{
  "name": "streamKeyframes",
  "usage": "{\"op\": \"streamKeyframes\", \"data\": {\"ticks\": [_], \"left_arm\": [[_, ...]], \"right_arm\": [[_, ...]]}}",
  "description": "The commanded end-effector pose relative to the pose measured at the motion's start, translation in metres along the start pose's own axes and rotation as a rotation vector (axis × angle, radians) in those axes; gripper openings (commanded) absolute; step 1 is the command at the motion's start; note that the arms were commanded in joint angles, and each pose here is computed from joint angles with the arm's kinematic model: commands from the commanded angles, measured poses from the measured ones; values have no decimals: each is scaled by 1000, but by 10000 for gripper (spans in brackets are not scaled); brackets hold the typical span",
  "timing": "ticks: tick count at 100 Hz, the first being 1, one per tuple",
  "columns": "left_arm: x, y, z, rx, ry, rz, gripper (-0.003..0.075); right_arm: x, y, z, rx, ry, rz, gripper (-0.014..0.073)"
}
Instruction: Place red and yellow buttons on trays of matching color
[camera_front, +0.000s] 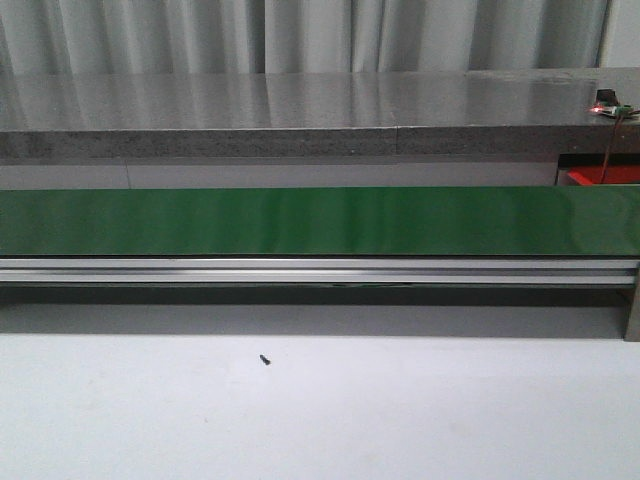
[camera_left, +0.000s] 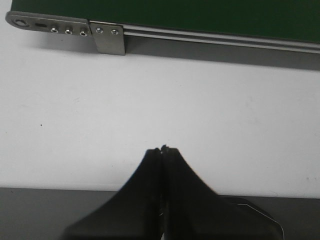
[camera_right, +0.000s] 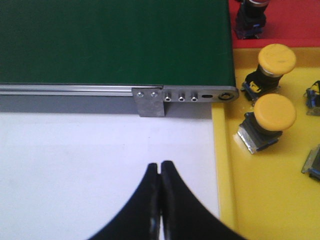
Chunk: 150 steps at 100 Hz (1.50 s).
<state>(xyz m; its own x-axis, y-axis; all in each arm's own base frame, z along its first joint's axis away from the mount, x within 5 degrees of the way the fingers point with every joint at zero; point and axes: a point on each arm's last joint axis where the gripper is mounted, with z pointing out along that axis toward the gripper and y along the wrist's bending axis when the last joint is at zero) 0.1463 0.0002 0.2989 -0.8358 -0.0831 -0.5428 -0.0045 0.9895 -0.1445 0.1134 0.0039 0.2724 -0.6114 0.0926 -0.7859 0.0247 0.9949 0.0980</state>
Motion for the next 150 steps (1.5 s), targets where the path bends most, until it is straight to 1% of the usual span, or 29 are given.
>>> {"op": "streamKeyframes", "data": {"ticks": [1, 127, 137, 150], "left_arm": [[-9, -3, -7, 10, -76, 5, -20], [-9, -3, -7, 10, -78, 5, -20], [-12, -3, -8, 9, -111, 2, -20], [-13, -2, -8, 6, -124, -1, -20]], "right_arm": [[-14, -1, -5, 8, -107, -15, -67], [-14, -1, -5, 12, -104, -21, -67], [-14, -1, -5, 12, -104, -21, -67], [-14, -1, -5, 12, -104, -21, -67]]}}
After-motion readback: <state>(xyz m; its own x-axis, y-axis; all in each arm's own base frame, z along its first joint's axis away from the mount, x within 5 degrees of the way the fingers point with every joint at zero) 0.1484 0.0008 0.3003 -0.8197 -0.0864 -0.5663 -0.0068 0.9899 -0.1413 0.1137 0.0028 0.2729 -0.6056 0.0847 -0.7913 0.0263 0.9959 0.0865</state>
